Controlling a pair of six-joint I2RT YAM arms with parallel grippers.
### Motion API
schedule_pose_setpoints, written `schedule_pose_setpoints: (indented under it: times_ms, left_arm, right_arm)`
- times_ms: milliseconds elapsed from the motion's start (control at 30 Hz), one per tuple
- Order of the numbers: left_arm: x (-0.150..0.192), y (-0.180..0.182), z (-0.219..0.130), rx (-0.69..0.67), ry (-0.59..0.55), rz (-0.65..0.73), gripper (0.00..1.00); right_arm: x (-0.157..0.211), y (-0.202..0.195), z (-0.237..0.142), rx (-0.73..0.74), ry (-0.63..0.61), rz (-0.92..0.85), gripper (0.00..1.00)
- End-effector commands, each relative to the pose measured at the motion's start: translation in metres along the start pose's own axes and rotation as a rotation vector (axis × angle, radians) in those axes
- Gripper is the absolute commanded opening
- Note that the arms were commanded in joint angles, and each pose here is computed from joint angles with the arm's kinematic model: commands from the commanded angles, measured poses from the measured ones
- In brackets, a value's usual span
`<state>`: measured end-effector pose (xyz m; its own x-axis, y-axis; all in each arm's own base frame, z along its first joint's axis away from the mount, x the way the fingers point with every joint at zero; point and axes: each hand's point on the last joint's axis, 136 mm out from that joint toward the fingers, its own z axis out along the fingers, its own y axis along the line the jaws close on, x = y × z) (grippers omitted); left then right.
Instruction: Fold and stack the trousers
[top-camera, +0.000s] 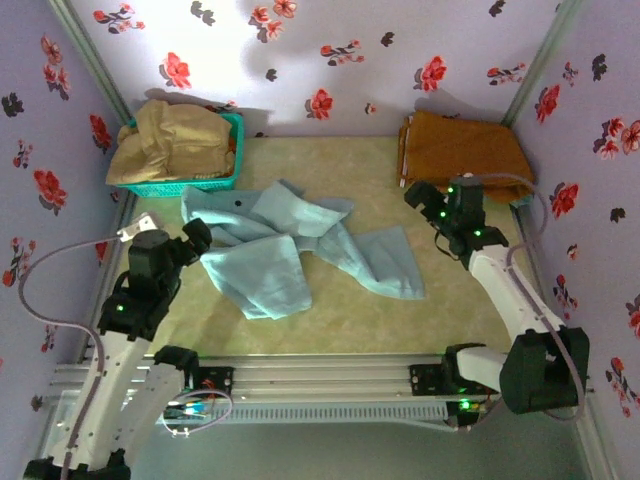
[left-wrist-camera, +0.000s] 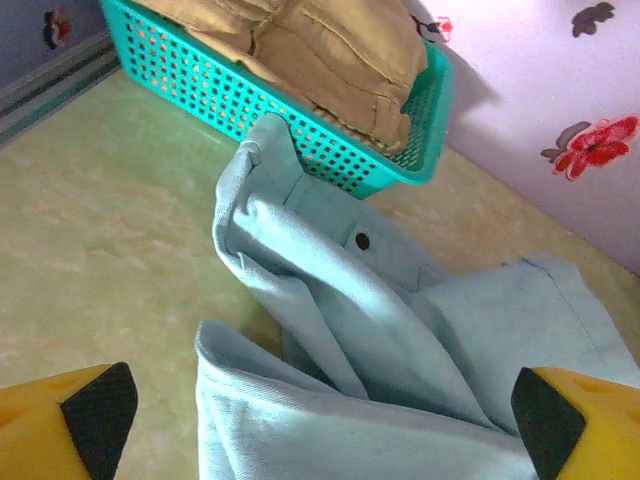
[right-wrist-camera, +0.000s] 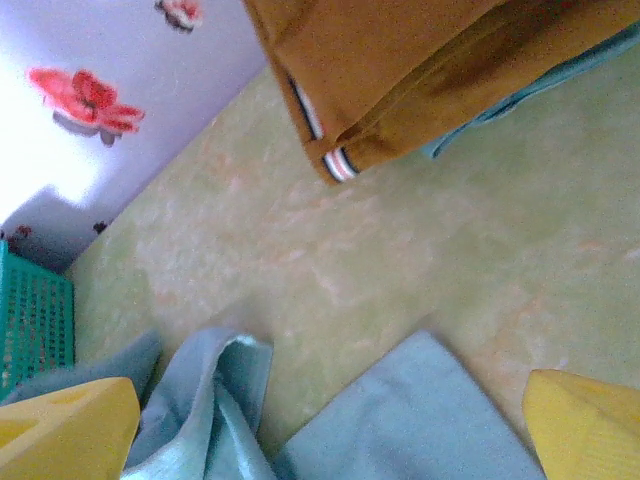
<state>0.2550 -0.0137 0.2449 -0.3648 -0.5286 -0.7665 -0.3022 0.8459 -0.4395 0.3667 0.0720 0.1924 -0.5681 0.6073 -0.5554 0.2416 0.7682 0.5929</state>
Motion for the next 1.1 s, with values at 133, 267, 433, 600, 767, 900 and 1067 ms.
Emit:
schedule_pose_setpoints:
  times_ms: [133, 267, 433, 600, 767, 900, 1067]
  left_arm:
    - [0.064, -0.026, 0.028, 0.059, 0.345, -0.018, 0.96]
    - [0.111, -0.057, 0.040, 0.093, 0.446, 0.149, 0.97]
    - [0.161, -0.093, 0.060, 0.098, 0.528, 0.368, 1.00]
    - [0.190, -0.080, 0.095, -0.031, 0.537, 0.505, 0.94]
    - [0.199, -0.066, 0.113, -0.096, 0.514, 0.544, 0.50]
    - [0.197, -0.053, 0.113, -0.129, 0.501, 0.553, 0.00]
    - [0.163, -0.038, 0.094, -0.138, 0.403, 0.492, 0.00]
  right_arm:
    - [0.049, 0.015, 0.024, 0.003, 0.164, -0.116, 0.95]
    - [0.089, 0.011, 0.034, 0.024, 0.285, -0.190, 0.94]
    - [0.153, 0.022, 0.042, -0.011, 0.455, -0.315, 0.91]
    - [0.195, 0.019, 0.050, 0.003, 0.582, -0.394, 0.84]
    - [0.210, 0.004, 0.060, 0.059, 0.631, -0.403, 0.64]
    - [0.205, 0.001, 0.060, 0.089, 0.619, -0.418, 0.28]
    - [0.175, 0.006, 0.048, 0.120, 0.496, -0.426, 0.00]
